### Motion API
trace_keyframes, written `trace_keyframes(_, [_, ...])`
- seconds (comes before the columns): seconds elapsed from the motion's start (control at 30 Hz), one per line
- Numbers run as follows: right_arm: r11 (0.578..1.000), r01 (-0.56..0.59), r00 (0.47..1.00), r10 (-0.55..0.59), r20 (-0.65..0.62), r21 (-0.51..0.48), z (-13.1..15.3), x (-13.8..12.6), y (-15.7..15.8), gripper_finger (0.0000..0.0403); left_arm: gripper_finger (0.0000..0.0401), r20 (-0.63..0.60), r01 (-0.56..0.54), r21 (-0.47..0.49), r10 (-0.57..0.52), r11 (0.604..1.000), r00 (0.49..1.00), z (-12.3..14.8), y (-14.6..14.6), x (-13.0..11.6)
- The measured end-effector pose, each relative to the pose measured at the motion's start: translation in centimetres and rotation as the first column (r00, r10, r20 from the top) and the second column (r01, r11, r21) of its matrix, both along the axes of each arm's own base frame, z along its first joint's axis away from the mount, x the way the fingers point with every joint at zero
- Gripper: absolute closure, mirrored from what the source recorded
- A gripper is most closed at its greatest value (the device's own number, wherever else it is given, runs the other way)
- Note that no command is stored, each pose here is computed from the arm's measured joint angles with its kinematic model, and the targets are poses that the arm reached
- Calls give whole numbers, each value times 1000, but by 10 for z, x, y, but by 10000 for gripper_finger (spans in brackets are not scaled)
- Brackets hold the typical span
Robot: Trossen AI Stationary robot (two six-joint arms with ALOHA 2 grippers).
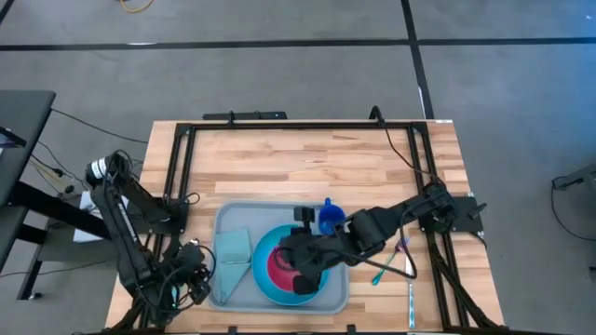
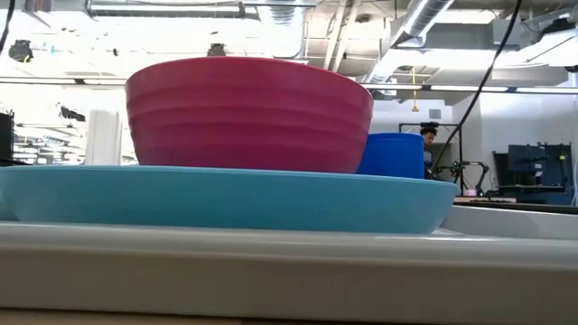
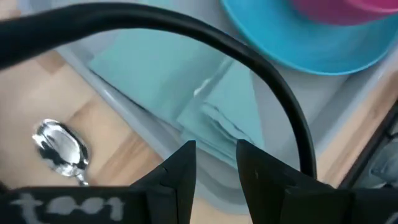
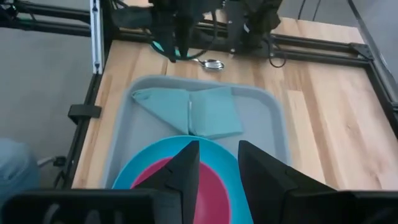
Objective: Set up tray
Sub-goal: Adjust the gray tray
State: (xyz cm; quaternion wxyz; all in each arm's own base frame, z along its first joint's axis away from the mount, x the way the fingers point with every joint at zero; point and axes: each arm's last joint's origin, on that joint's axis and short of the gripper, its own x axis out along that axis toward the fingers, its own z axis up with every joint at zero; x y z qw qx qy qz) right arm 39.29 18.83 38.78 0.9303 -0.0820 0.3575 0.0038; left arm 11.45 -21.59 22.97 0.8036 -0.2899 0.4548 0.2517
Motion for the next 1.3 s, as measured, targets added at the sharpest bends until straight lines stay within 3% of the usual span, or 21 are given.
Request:
trace_keyframes(0.23, [1000, -25, 999, 24, -36, -19, -9, -1, 11, 301, 298, 22, 8, -159, -5, 987, 1000, -38, -4, 0])
trace_keyframes(0.4, [1000, -24, 999, 24, -34, -20, -8, -2, 10, 301, 298, 3, -11, -204, 11, 979, 1000, -54, -1, -2])
trace_keyframes(0.83, [998, -44, 998, 42, -41, -41, -8, -2, 10, 301, 298, -70, -32, -219, 17, 975, 997, -70, 3, -5])
trace_keyframes(1.07, [998, -44, 998, 42, -41, -41, -8, -2, 10, 301, 298, -122, -15, -179, -7, 984, 992, -85, -3, 2])
trace_keyframes(1.3, [998, -44, 998, 42, -41, -41, -8, -2, 10, 301, 298, -44, 32, -146, -38, 989, 998, -79, -11, 10])
